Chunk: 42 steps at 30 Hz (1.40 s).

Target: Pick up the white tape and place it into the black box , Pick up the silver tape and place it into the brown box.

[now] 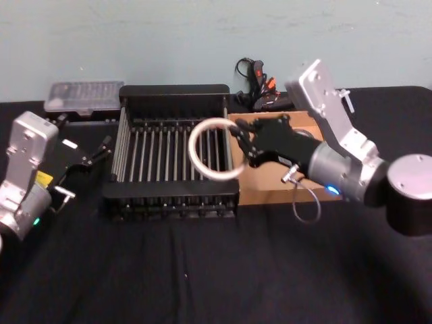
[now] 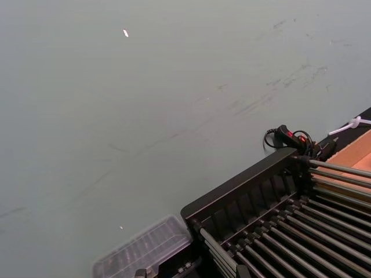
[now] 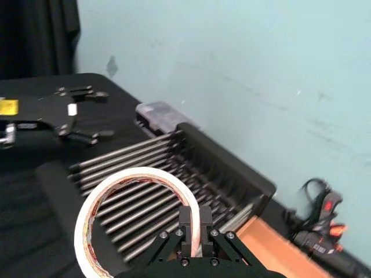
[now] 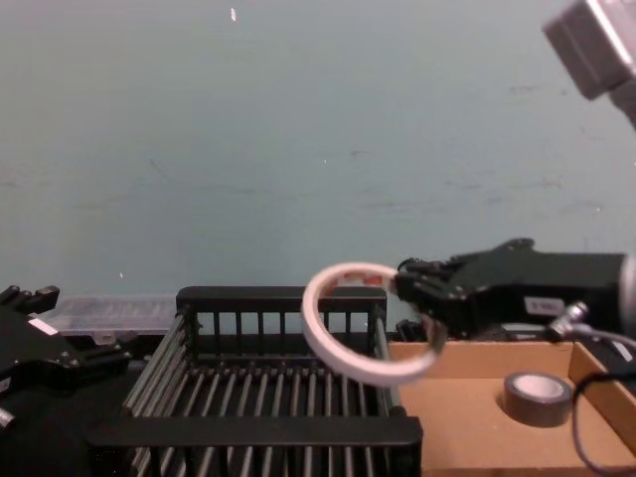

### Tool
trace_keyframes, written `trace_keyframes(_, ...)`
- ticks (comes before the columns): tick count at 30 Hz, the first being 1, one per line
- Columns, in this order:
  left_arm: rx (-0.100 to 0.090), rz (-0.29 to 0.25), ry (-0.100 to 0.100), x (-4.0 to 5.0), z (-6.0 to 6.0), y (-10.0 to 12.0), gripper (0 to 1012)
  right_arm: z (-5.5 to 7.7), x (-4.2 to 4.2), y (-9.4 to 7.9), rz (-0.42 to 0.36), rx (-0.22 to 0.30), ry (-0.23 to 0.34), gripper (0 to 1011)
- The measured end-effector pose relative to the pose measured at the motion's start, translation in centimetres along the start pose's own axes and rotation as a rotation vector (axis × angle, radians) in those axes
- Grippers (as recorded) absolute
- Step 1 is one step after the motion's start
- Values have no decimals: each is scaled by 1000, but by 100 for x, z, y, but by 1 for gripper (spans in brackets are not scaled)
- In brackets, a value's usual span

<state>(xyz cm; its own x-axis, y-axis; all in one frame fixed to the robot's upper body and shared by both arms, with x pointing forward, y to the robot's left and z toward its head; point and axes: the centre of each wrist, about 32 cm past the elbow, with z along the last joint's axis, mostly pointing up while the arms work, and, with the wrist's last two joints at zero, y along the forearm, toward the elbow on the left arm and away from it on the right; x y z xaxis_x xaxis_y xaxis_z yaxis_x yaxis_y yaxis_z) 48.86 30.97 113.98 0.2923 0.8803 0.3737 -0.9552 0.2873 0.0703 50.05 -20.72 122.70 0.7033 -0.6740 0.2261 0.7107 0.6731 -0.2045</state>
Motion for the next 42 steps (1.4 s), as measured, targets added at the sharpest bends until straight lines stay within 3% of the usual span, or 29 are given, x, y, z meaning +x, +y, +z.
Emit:
trace_keyframes(10, 0, 0, 0, 0, 0, 0, 1001, 13, 71, 398, -70, 28, -92, 95)
trace_keyframes(24, 0, 0, 0, 0, 0, 0, 1001, -189, 45, 957, -81, -11, -151, 95)
trace_keyframes(30, 0, 0, 0, 0, 0, 0, 1001, -279, 14, 1084, -73, -29, -141, 95)
trace_keyframes(42, 0, 0, 0, 0, 0, 0, 1001, -322, -5, 1124, -68, -44, -133, 95)
